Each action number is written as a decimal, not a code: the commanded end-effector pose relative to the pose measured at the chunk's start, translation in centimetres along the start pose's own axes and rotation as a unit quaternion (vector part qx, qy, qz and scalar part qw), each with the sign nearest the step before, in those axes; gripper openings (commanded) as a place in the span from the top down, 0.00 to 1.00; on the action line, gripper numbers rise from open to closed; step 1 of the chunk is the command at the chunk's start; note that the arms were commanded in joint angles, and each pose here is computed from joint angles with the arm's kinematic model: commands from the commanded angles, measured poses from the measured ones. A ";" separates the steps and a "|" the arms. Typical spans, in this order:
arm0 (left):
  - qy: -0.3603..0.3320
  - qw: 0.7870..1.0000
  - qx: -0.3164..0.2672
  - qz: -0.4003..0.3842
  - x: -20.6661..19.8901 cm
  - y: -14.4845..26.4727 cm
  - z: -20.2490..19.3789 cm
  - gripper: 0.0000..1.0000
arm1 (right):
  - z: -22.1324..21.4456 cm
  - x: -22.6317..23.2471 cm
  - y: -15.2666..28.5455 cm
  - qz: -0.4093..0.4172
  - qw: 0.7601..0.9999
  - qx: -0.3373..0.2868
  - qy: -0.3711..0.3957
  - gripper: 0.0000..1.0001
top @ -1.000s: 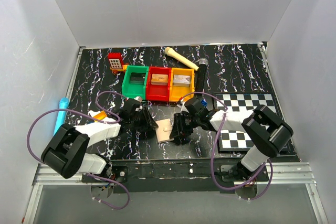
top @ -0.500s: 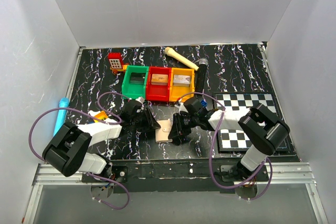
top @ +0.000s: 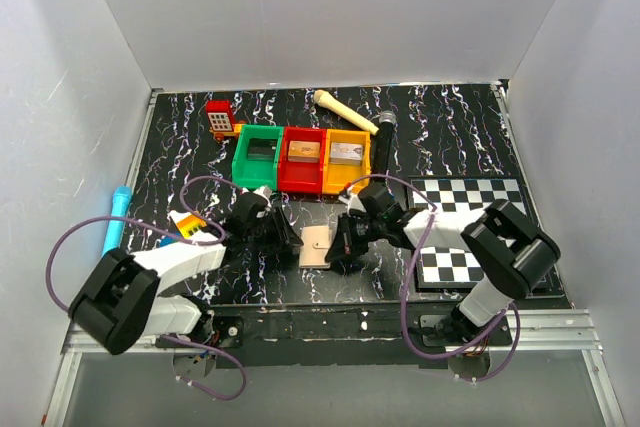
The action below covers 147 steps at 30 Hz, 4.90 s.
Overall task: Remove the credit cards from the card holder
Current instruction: Pick up the card holder from the center of the board, then open the card holder.
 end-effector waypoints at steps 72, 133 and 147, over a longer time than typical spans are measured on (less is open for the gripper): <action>-0.141 0.837 0.053 -0.526 -8.5 10.1 -0.8 0.52 | 0.6 12.7 13.7 0.212 0.946 -0.053 0.240 0.99; -0.141 0.845 -0.008 -0.516 -7.6 12.3 -1.6 0.68 | -0.1 9.2 11.6 0.231 0.951 -0.051 0.200 0.99; -0.140 0.846 -0.006 -0.514 -7.5 12.1 -1.6 0.75 | -0.1 9.0 11.4 0.230 0.952 -0.048 0.198 0.99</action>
Point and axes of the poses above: each gripper's point midway between its finger pads, its own y axis back along the fingers, its own x axis along the line the jaws close on, z = x × y, the point moved 10 cm from there along y, back along the fingers, and after that the axes turned 7 degrees about y, right-handed, at the moved point
